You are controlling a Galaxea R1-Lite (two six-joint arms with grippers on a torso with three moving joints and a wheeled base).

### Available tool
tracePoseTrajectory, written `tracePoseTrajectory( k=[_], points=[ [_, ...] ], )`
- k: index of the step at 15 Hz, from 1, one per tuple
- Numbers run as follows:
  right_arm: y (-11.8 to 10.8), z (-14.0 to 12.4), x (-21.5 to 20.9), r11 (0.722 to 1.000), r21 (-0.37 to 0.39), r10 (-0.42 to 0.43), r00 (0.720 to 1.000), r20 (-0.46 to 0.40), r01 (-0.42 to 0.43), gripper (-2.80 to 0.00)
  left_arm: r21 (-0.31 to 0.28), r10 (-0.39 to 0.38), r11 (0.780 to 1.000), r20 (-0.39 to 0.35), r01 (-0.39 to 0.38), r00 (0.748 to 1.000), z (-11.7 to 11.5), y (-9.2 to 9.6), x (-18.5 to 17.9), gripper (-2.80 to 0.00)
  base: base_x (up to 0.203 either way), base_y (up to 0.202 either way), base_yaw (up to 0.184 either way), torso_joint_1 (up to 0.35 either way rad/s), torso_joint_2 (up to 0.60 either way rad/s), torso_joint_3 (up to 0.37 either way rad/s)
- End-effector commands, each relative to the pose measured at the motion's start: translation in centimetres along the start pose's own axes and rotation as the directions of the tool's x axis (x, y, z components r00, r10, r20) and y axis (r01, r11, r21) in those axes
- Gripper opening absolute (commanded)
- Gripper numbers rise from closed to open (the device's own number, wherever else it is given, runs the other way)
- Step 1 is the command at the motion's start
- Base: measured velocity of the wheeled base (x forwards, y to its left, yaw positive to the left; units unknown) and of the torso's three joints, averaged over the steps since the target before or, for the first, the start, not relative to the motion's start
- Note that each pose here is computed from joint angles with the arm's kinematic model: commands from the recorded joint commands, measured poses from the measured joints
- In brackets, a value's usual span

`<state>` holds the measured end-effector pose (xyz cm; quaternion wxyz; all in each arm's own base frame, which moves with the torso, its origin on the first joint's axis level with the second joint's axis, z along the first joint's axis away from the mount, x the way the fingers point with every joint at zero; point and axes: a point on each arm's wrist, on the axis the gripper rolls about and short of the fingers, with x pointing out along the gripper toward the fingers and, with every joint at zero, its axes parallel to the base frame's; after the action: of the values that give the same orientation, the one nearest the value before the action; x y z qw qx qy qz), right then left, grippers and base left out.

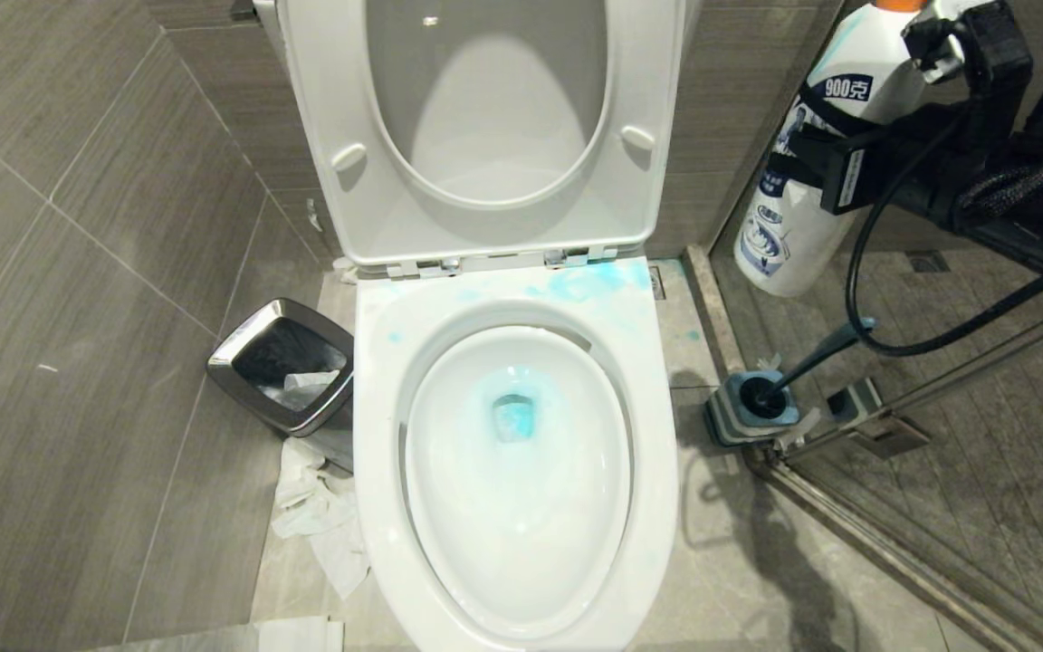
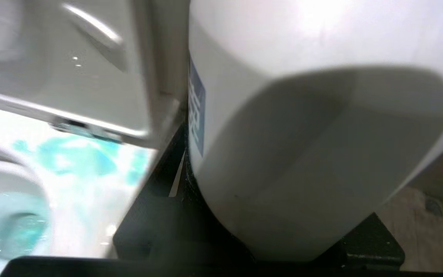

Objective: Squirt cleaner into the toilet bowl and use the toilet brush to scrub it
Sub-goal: Place the cleaning agent on the floor

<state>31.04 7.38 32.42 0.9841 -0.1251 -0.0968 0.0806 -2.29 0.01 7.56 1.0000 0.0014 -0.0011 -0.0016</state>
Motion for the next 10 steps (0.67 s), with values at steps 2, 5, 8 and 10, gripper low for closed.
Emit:
tracePoseTrajectory(
  k=[2, 5, 8, 10],
  points=[
    [-0.7, -4.0, 3.8, 0.999, -0.008, -0.046, 0.998, -0.036, 0.046, -2.80, 0.000, 0.000, 1.000, -0.001, 0.000, 1.000, 0.0, 0.0, 0.0, -2.80, 0.000, 0.000, 0.000, 0.000, 0.00, 0.000],
    [-1.6, -7.7, 7.7, 0.995, -0.009, -0.101, 0.995, 0.002, 0.101, -2.80, 0.000, 0.000, 1.000, -0.001, 0.000, 1.000, 0.0, 0.0, 0.0, -2.80, 0.000, 0.000, 0.000, 0.000, 0.00, 0.000],
    [-2.1, -8.8, 9.9, 0.991, 0.018, -0.137, 0.987, 0.086, 0.136, -2.80, 0.000, 0.000, 1.000, -0.001, 0.000, 1.000, 0.0, 0.0, 0.0, -2.80, 0.000, 0.000, 0.000, 0.000, 0.00, 0.000],
    [-1.9, -8.8, 9.8, 0.991, 0.018, -0.133, 0.988, 0.084, 0.132, -2.80, 0.000, 0.000, 1.000, -0.001, 0.000, 1.000, 0.0, 0.0, 0.0, -2.80, 0.000, 0.000, 0.000, 0.000, 0.00, 0.000]
  ],
)
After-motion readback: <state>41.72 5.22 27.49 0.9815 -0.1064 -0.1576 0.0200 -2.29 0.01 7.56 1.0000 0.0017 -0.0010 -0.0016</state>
